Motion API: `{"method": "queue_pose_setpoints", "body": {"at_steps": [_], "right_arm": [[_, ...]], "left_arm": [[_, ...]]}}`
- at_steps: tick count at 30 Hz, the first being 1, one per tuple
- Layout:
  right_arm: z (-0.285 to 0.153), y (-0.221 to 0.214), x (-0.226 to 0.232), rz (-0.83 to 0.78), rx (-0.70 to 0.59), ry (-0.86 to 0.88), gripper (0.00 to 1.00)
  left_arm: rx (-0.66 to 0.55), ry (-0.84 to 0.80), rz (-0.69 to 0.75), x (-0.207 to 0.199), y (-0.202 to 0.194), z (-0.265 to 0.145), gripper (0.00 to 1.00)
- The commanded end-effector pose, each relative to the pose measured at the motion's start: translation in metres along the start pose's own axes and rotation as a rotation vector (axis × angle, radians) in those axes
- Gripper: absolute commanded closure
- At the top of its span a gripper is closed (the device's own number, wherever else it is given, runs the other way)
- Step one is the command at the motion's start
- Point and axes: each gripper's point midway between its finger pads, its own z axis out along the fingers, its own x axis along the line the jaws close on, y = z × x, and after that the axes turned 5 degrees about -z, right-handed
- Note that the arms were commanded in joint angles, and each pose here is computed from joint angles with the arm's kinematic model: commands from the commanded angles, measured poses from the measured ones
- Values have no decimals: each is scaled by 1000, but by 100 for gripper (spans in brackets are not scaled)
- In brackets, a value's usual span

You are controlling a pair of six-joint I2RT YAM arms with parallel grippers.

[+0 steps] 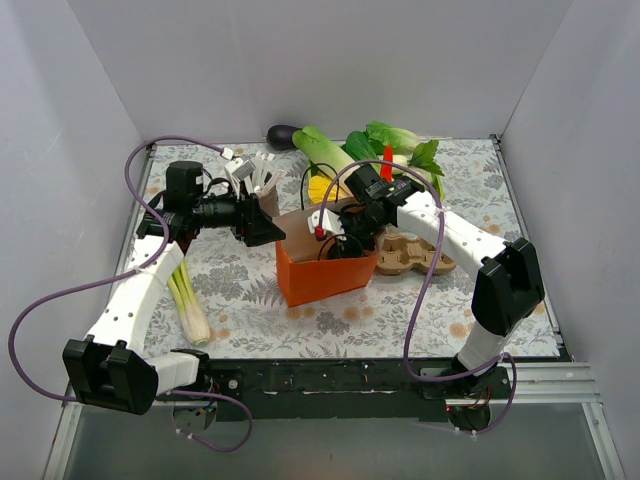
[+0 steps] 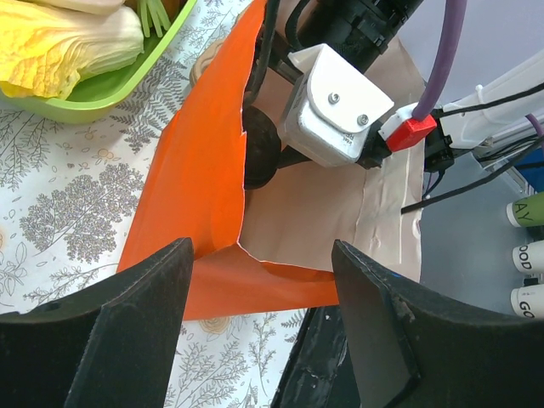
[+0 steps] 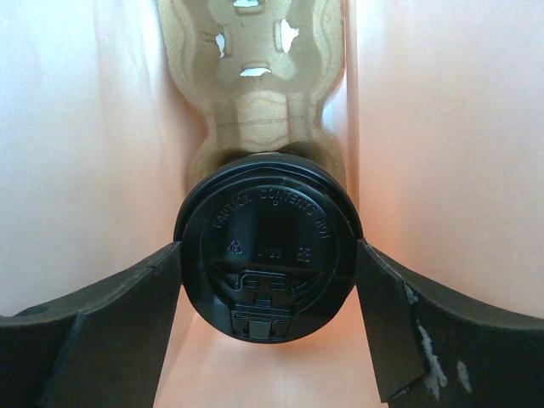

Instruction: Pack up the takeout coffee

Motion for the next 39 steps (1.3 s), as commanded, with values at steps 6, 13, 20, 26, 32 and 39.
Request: {"method": "queue_pose_setpoints", "body": {"at_steps": [6,13,20,26,32,39], "right_arm": [[-20,16,-18,-6,-21,-80,6],[-32,33,-25,-7,-39,-101,4],[-37,47,-20,-31,-42,-90,2],[-58,76,-31,-41,-83,-146,2],[-86,99,-38,-33,-118,-199,2],[-129,121,-37,-54,-147,-289,2]], "left_arm": [[-4,-12,8,-3,-2,-2,34],[-1,-10,3,0,-3,0,34],[-7,-10,7,1,-1,0,34],[-12,-1,10,0,0,-1,34],[-98,58,82,-6,45,-9,31],[-191,134,171,-23,99,-31,31]]}}
